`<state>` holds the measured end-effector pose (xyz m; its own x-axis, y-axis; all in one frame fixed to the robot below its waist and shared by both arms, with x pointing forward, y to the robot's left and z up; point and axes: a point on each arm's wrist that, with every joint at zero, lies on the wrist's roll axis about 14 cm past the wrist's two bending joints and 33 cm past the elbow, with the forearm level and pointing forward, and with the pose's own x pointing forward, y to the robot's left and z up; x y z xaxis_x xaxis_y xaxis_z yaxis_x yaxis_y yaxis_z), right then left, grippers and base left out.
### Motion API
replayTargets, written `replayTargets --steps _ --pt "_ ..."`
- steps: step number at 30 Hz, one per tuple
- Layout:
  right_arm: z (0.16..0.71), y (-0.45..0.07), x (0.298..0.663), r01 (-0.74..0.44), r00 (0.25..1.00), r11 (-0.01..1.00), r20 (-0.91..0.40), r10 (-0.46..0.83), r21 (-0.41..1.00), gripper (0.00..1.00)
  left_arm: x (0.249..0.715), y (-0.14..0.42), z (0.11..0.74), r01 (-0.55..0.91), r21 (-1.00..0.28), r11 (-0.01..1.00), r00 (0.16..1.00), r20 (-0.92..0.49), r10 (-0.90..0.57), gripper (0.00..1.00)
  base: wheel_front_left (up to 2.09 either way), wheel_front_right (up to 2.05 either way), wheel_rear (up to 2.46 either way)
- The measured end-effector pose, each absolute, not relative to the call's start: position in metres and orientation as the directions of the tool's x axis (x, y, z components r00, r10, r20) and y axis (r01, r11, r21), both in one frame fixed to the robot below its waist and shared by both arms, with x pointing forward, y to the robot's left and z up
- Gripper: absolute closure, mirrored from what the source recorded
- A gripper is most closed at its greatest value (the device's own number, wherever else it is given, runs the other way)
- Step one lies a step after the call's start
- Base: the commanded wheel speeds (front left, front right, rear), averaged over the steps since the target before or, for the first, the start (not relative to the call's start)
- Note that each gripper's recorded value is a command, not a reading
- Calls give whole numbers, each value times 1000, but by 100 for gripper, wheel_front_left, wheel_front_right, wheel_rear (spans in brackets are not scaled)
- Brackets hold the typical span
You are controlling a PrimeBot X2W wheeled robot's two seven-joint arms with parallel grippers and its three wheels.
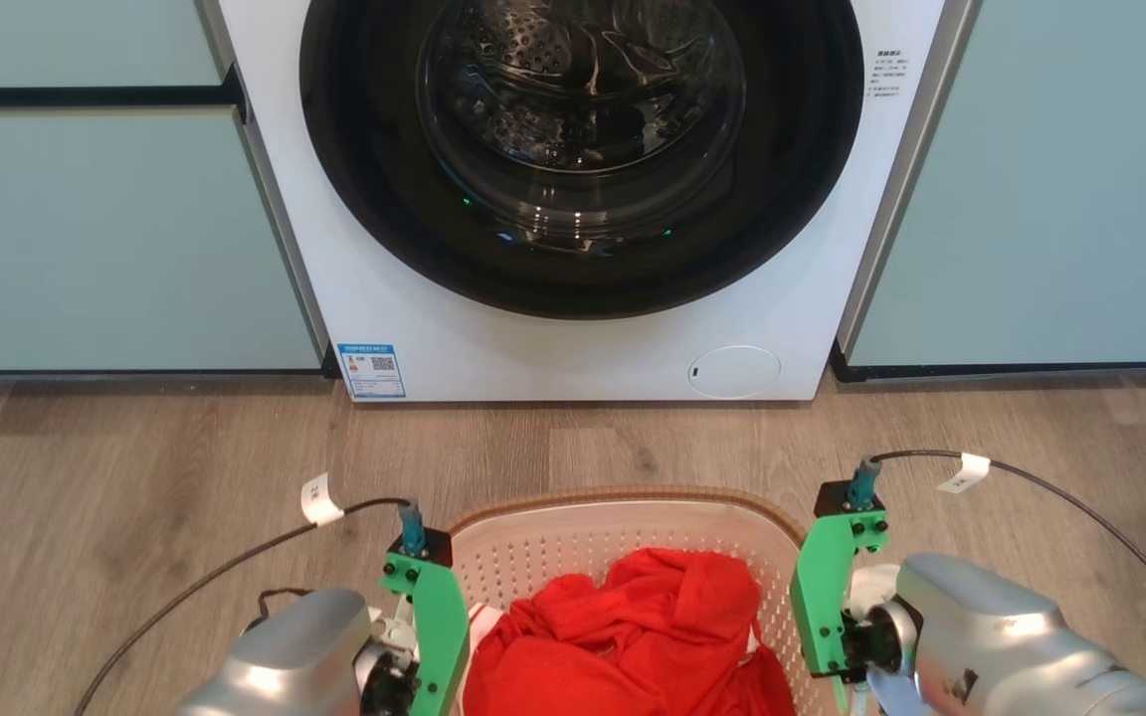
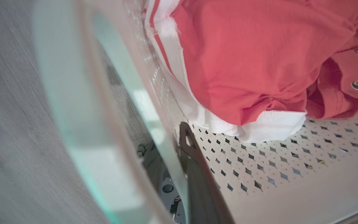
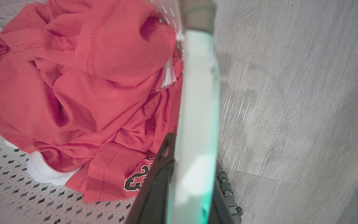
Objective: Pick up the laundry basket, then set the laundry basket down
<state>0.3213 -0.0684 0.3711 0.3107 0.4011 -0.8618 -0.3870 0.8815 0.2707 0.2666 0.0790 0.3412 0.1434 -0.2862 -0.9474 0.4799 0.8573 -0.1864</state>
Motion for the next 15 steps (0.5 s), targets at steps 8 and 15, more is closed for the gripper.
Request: replayTargets --steps 8,15 --pt "371 -68 321 -388 309 881 -863 401 271 100 266 79 341 479 -187 858 143 -947 -286 100 0 0 0" --pt "368 -69 321 -382 300 882 -866 400 275 100 266 78 339 479 -192 857 132 -949 -287 100 0 0 0"
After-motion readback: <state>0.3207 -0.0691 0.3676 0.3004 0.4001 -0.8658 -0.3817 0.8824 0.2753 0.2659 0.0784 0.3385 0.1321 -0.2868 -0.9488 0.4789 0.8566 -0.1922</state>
